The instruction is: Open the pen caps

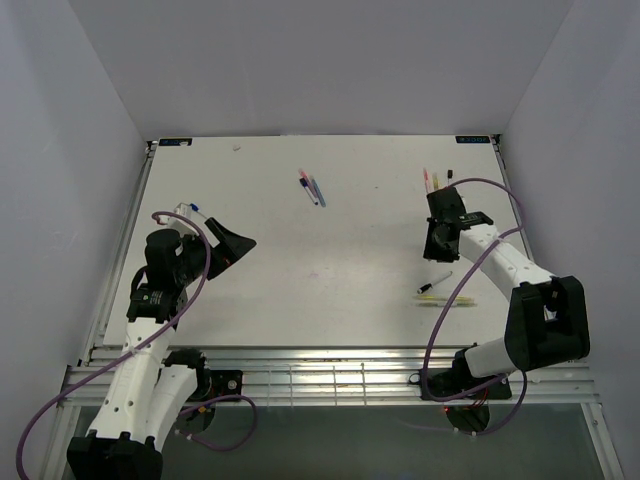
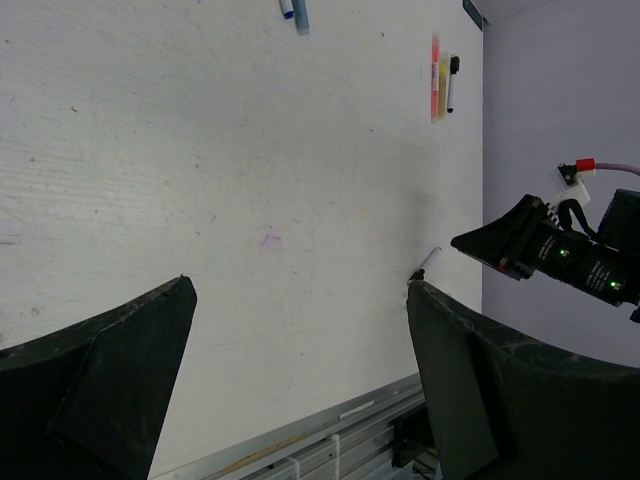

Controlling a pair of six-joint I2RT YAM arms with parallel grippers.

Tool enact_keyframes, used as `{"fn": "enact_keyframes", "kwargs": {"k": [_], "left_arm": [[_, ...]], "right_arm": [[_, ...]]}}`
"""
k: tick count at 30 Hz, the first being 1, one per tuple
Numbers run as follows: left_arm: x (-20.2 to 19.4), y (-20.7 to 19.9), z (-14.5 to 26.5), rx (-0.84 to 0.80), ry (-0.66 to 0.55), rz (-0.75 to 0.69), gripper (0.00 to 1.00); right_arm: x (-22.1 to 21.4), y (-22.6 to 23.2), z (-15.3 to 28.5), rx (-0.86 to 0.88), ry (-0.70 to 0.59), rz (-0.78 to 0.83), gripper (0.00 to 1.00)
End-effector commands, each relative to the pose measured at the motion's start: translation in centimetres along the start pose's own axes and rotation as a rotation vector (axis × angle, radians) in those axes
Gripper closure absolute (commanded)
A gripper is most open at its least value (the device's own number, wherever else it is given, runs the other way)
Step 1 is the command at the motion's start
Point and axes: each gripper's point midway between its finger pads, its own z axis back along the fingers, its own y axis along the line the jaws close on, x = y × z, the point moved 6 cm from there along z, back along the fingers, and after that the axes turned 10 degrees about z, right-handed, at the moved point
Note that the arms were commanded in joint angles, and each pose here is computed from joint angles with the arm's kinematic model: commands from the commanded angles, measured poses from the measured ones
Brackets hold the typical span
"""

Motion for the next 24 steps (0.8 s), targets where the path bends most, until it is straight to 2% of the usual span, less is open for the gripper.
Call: {"fn": "enact_keyframes", "kwargs": {"k": [1,3,4,5,6,12,16,22,24], "left_arm": [[0.1,-0.9,0.2,-0.045,0.008,-0.017,0.03],[0.1,-0.9,0.3,-0.049,0.008,-0.017,0.03],[0.1,-0.9,0.3,-0.051,0.01,-0.017,0.03],[0.1,-1.0,0.3,-0.055,0.01,-0.018,0.03],[0.1,-1.0,0.3,-0.055,0.012,-0.019,0.03],[0.0,-1.1,0.3,-0.062,0.024,-0.022,0.03],[-0.1,-1.1,0.3,-0.066,0.031,-0.029,0.03],[0.0,-1.2,0.3,-0.065,0.039,-0.031,0.03],[0.0,-1.2,0.2,-0.066,0.042,-0.034,0.03]], "right_arm": [[-1.0,0.0,0.5,0.035,0.037,-0.09,0.68],[-0.5,-0.5,0.9,0.002,-0.006,-0.115,0.51],[-0.5,-0.7,0.9,-0.008,-0.015,-0.127,0.18],[-0.6,-0.8,0.9,-0.008,-0.023,-0.141,0.08],[-0.5,-0.9,0.7,-0.003,-0.026,-0.153,0.06],[-1.5,-0.6,-1.1,0.005,0.077,-0.21,0.15],[-2.4,-1.2,-2.2,-0.056,0.109,-0.272,0.21],[-3.4,-1.4,-3.3,-0.062,0.155,-0.316,0.24],[-3.8,-1.4,-3.8,-0.061,0.174,-0.326,0.31]]}}
